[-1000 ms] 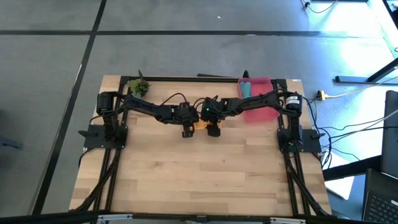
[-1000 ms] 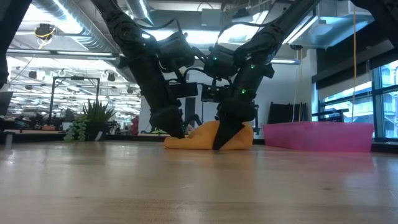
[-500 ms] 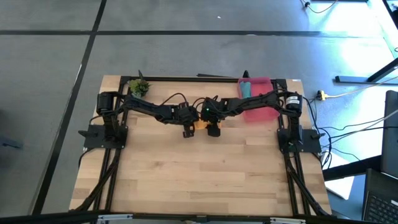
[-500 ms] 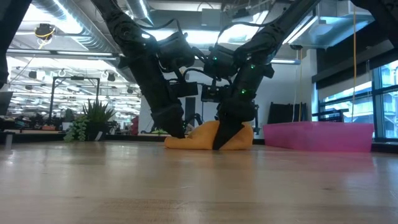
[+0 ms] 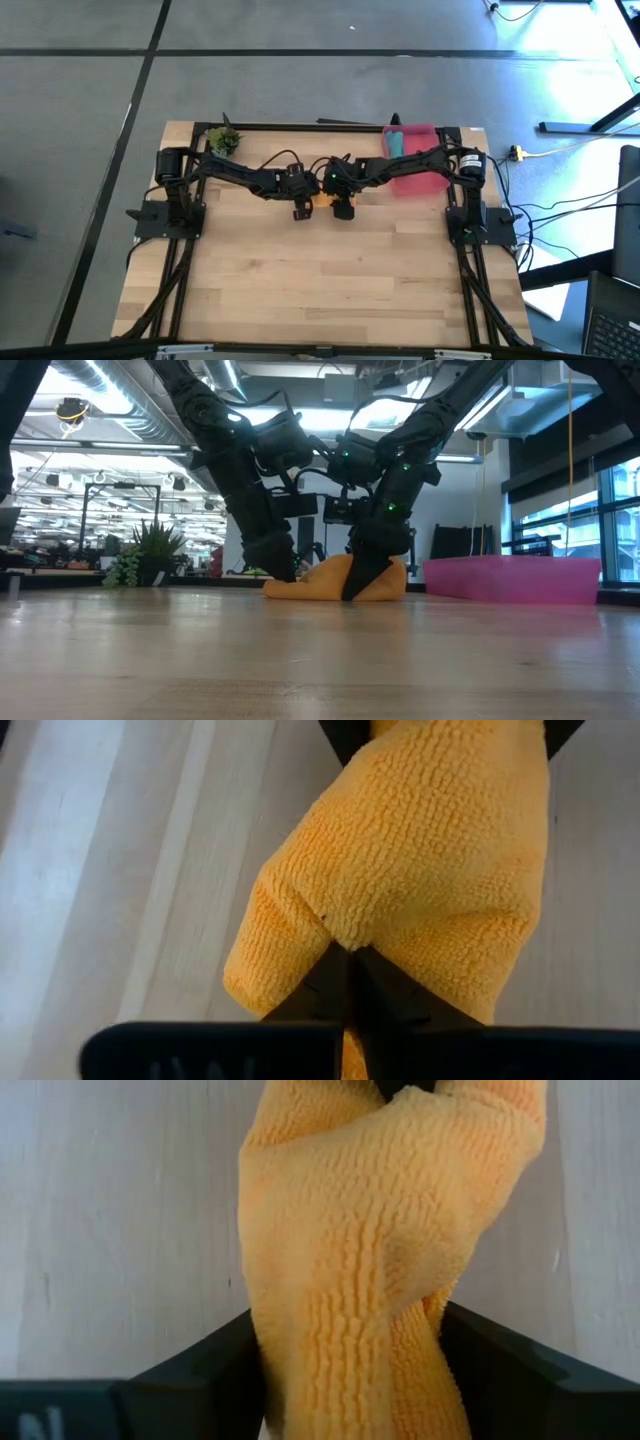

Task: Roll microfiber towels into tight, uniform cylinder then place into a basket
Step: Put the yellow microfiber cloth into the pink bin

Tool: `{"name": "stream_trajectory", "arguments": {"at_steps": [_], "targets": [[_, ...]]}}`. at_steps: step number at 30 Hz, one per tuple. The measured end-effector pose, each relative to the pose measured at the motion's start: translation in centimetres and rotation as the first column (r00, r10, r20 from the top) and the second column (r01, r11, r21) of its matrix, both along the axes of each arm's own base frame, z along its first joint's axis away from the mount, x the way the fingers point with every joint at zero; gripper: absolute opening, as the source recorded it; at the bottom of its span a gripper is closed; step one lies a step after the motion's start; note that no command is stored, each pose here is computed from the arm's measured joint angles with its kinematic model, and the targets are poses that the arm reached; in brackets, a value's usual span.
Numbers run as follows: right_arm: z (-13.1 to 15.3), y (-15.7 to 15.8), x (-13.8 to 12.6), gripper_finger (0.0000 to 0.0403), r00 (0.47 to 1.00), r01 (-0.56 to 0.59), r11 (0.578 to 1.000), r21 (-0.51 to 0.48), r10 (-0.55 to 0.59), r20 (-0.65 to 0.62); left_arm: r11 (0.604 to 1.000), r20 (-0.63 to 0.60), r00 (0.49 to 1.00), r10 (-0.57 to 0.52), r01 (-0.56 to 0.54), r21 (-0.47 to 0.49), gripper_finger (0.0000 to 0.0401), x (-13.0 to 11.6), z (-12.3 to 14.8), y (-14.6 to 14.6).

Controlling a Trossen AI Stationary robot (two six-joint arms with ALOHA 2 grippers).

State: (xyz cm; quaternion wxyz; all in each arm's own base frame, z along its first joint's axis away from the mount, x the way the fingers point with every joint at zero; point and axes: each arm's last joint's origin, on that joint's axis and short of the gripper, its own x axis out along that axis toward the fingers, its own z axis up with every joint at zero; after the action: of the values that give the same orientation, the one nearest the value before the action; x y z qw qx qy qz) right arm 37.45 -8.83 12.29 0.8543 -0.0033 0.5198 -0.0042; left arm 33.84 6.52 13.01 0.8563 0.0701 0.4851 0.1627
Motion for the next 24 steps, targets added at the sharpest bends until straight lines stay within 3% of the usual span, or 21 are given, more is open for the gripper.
{"name": "stream_trajectory", "arguments": {"at_steps": [10,15,24], "targets": [[0.0,0.0,0.0,0.0256,1.0,0.001,1.0,0.0,-0.001,0.0,1.0,0.001,1.0,0.01,-0.01,0.007,0.0093,0.0,0.0,0.0],[0.0,0.0,-0.1,0.025,1.0,0.0,1.0,0.003,0.0,-0.008,1.0,0.013,1.0,0.019,-0.019,-0.009,0.0099,-0.2,0.6,-0.3],[0.0,0.0,-0.1,0.016,1.0,0.019,1.0,0.013,-0.019,-0.014,0.999,0.066,0.998,0.021,-0.018,-0.039,0.0099,-2.1,5.5,-2.4]]}}
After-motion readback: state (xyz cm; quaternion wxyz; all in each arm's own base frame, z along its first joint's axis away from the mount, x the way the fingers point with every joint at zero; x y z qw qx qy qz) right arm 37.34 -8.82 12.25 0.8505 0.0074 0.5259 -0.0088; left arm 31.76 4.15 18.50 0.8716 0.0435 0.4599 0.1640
